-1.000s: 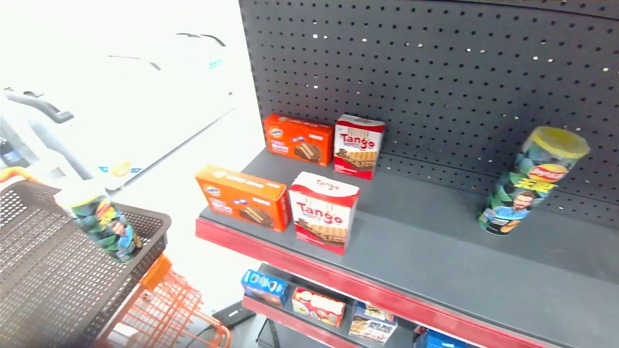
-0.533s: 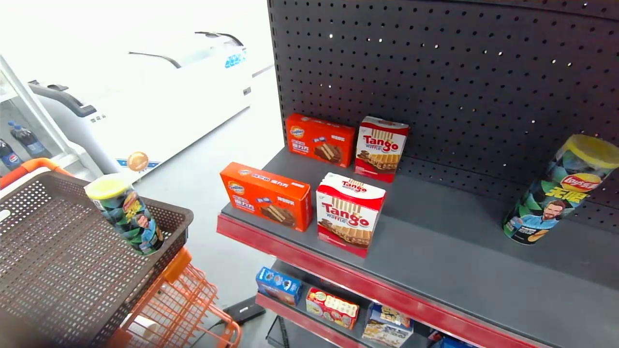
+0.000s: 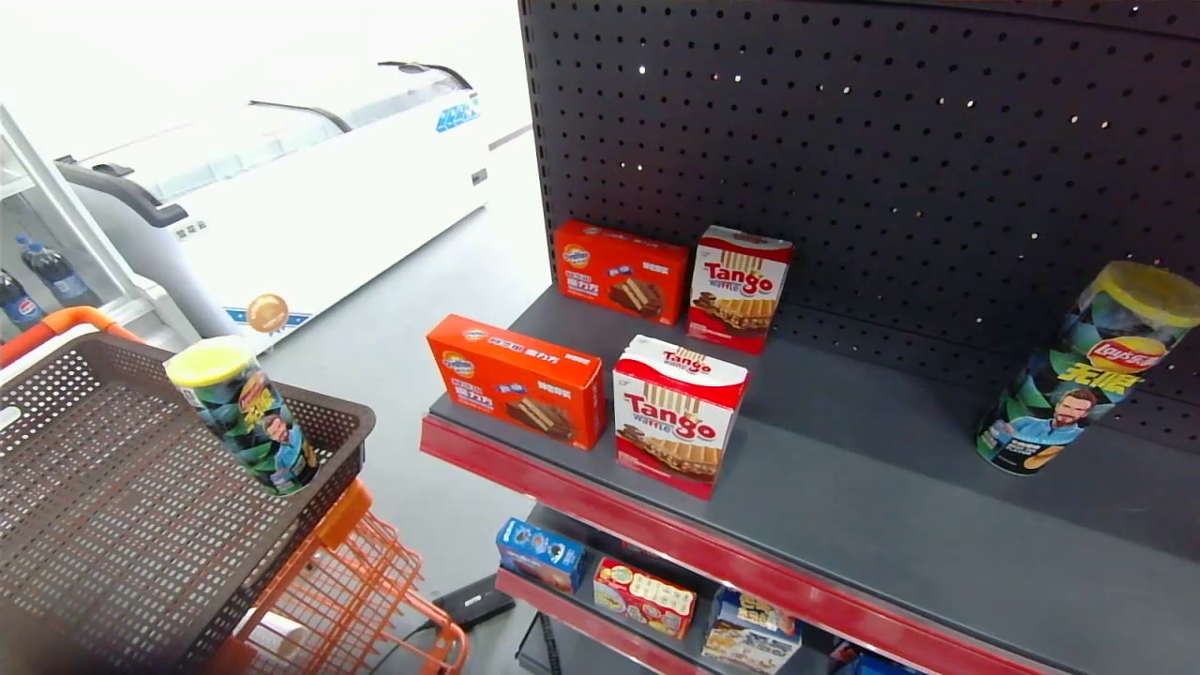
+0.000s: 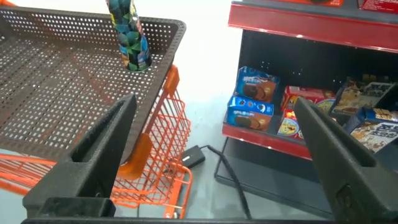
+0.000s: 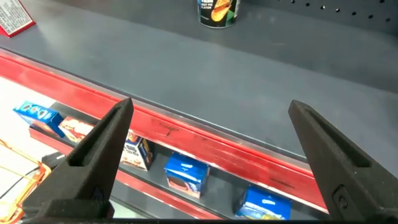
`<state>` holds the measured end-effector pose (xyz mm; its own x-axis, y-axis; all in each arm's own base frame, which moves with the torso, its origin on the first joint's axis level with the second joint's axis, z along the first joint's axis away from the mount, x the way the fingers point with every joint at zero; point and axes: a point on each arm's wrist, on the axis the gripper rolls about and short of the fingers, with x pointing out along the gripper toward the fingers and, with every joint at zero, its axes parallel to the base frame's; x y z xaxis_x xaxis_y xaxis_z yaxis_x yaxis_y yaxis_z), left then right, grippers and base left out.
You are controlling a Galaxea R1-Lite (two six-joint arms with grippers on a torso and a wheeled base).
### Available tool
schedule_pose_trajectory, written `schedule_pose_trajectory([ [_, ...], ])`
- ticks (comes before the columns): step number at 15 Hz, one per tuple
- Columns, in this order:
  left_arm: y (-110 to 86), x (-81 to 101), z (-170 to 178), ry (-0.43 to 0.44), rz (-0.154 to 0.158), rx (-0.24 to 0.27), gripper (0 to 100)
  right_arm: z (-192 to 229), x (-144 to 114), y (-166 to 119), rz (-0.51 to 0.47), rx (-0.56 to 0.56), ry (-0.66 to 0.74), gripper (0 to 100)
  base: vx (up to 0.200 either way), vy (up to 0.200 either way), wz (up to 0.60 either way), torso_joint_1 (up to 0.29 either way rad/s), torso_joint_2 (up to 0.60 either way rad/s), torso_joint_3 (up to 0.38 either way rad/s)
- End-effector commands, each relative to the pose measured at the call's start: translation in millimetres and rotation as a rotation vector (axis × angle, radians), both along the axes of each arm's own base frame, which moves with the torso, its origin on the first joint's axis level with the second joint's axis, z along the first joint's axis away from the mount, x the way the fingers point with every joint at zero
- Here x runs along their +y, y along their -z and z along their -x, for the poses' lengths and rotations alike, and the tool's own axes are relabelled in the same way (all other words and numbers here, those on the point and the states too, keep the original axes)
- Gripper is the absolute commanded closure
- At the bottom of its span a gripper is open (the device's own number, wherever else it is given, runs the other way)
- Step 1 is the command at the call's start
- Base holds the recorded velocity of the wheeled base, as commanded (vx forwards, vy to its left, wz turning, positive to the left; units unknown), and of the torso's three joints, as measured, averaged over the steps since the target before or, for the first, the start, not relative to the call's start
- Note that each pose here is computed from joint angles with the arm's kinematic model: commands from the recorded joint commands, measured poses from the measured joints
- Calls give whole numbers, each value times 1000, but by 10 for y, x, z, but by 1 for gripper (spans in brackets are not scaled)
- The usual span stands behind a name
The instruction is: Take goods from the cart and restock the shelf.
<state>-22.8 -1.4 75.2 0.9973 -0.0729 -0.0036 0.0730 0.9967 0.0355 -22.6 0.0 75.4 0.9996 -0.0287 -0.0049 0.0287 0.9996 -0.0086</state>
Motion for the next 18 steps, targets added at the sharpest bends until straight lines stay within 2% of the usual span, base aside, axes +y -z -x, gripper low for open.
schedule_pose_trajectory([
  [1,0,0,0,1,0,-1,0,0,1,1,2,1,-3,0,0,0,0,0,0,0],
  [12,-5,1,0,-7,-3,-5,0,0,-1,0,-1,0,3,0,0,0,55,1,0,0],
  [13,-51,4,13,-19,-16,-23,0,0,0,0,-1,0,3,0,0,0,0,0,0,0],
  [14,-309,7,76,-36,-75,-54,0,0,-1,0,-1,0,3,0,0,0,0,0,0,0],
  [15,-475,11,24,-53,-91,20,0,0,0,0,-1,0,3,0,0,0,0,0,0,0],
  [16,-736,21,-85,-93,-95,83,0,0,0,0,-1,0,2,0,0,0,0,0,0,0],
  [17,-909,32,-275,-141,-91,166,0,0,-1,0,-1,0,3,0,0,0,0,0,0,0],
  [18,-1000,35,-467,-157,-70,231,0,0,0,0,-1,0,2,0,0,0,0,0,0,0],
])
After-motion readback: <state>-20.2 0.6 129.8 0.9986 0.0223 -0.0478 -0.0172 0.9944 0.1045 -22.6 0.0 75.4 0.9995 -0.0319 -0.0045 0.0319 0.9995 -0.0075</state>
